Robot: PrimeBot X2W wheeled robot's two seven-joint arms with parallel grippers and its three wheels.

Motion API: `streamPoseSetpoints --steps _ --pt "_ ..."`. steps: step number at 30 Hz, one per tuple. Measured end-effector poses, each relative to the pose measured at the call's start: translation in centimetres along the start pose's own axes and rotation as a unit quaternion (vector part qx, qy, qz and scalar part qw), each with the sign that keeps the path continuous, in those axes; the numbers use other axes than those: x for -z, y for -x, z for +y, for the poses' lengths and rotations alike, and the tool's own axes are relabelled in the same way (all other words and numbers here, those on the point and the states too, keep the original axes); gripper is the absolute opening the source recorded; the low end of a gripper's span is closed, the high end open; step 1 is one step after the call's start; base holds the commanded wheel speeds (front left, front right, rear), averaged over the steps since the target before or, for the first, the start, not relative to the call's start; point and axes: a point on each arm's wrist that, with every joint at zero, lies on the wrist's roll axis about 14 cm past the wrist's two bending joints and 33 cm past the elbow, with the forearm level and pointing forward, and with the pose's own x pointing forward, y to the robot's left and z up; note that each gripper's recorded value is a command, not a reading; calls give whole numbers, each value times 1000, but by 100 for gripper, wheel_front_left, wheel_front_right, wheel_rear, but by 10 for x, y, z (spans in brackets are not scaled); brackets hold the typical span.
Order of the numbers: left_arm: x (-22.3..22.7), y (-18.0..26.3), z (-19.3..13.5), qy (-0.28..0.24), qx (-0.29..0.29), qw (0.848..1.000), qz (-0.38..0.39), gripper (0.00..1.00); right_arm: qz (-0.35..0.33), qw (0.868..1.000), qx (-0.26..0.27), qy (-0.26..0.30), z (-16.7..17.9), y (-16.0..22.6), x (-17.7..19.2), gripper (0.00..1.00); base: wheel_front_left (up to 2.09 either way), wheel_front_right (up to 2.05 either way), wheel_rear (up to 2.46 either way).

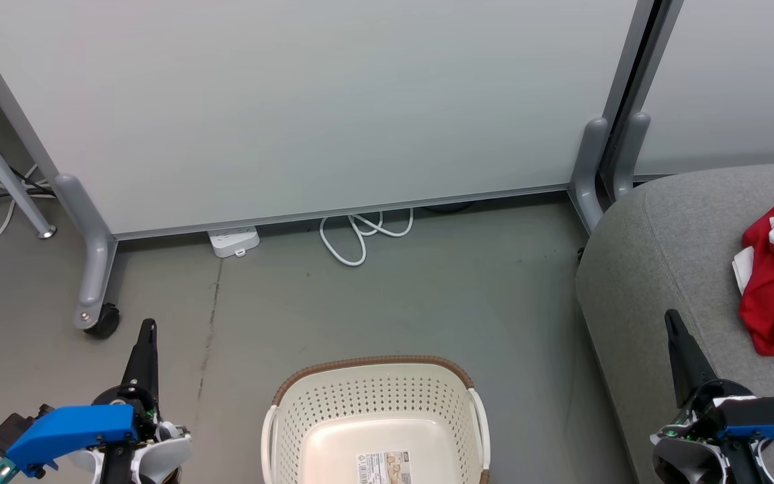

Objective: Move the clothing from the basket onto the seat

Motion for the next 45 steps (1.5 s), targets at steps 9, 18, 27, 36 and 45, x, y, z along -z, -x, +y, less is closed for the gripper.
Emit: streamPoseSetpoints --steps 9,18,27,36,45 --pt "-1 -1 -4 29 8 1000 0 0 1 999 -7 -32 4 1 -1 0 0 0 0" --pt "-2 -1 -5 37 10 999 0 0 1 999 -9 -39 5 1 -1 0 0 0 0" --pt "-2 -1 -6 37 10 999 0 0 1 999 -10 -39 5 1 -1 0 0 0 0" --pt "-2 -1 -6 37 10 999 1 0 1 999 -10 -39 5 1 -1 0 0 0 0" --pt "-2 -1 -6 38 10 999 1 0 1 999 -10 -39 5 1 -1 0 0 0 0"
